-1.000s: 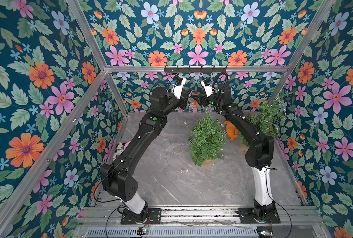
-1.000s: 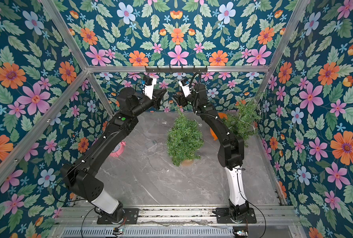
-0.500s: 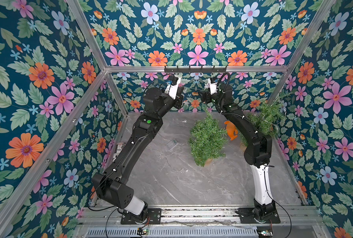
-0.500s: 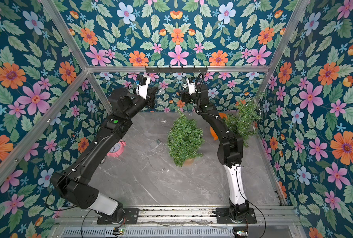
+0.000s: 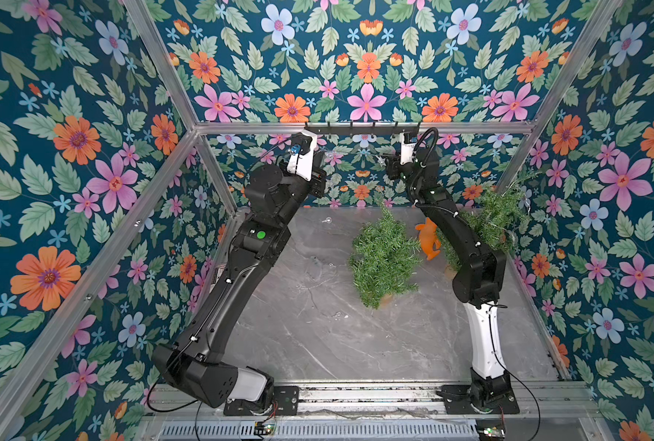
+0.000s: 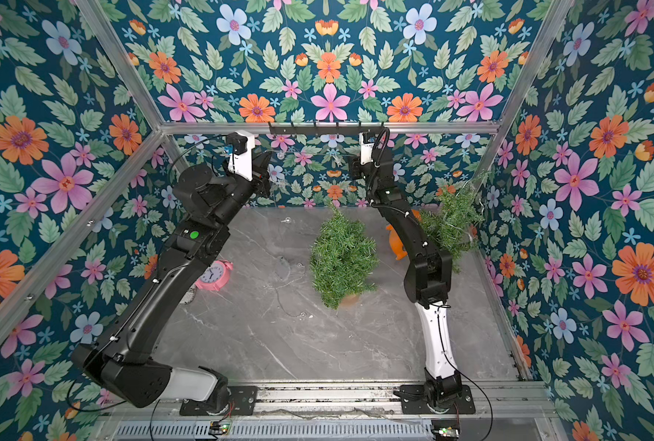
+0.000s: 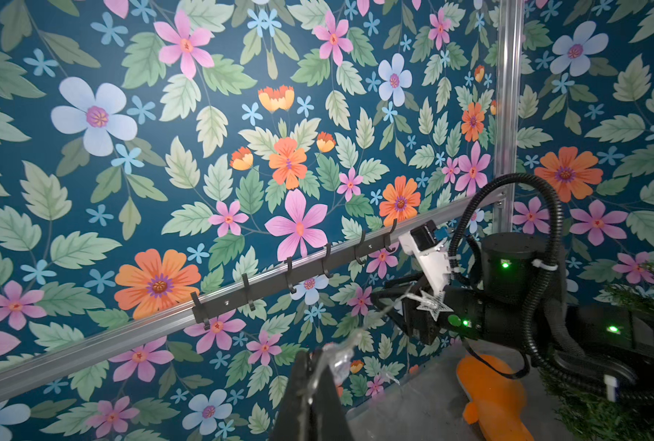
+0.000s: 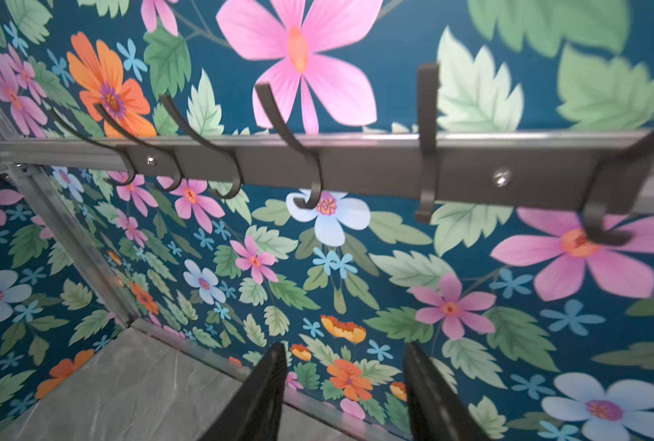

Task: Wrap string light around the christmas tree
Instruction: Wrap the light string around the Christmas tree.

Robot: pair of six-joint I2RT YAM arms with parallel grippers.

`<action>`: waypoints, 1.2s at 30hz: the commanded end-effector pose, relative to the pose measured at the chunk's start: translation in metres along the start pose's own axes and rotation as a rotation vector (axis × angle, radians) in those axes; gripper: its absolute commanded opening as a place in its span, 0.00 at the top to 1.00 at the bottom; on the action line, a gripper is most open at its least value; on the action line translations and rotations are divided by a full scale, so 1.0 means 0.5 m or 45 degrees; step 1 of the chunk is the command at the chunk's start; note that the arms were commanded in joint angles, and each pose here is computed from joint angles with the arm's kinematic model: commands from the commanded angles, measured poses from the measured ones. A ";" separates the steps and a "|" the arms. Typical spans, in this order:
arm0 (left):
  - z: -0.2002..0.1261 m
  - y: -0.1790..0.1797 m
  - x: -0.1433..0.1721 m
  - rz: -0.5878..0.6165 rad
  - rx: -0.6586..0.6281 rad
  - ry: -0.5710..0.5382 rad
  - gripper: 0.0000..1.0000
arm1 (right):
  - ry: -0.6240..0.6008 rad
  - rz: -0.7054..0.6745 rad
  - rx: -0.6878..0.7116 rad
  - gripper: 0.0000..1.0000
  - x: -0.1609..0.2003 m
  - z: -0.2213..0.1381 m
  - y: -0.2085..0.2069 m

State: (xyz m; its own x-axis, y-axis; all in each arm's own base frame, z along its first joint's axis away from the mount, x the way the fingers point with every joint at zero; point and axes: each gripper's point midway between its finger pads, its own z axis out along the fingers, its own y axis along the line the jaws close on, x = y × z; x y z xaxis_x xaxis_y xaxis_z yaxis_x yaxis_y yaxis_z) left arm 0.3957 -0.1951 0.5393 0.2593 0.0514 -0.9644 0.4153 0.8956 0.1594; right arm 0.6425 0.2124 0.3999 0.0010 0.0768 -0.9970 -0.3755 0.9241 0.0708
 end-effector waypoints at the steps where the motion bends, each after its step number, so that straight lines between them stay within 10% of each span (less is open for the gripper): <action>1: -0.009 0.059 0.003 0.020 -0.191 0.001 1.00 | -0.194 -0.065 0.074 0.73 -0.129 -0.042 -0.014; 5: -0.012 0.084 0.038 0.028 -0.273 0.058 1.00 | -0.293 -0.146 0.034 0.85 -0.233 -0.101 0.011; 20: -0.052 0.152 -0.005 0.108 -0.508 0.021 1.00 | -0.480 -0.662 0.102 0.83 -0.470 -0.272 0.113; 29: -0.051 0.197 0.138 0.122 -0.685 0.244 1.00 | -0.138 -0.685 -0.036 0.79 -0.255 -0.259 0.127; 36: -0.071 0.153 0.188 -0.043 -0.517 0.284 1.00 | 0.020 -0.590 -0.212 0.79 -0.167 -0.334 0.162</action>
State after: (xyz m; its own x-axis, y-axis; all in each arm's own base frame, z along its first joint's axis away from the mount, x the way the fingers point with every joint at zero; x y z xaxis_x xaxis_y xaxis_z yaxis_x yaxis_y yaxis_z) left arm 0.4278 -0.1042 0.4589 0.0546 0.1493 -0.9873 -0.0079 0.9888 0.1491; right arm 0.4760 0.2204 0.4729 0.1750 -0.3737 -0.9109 -0.4604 0.7868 -0.4112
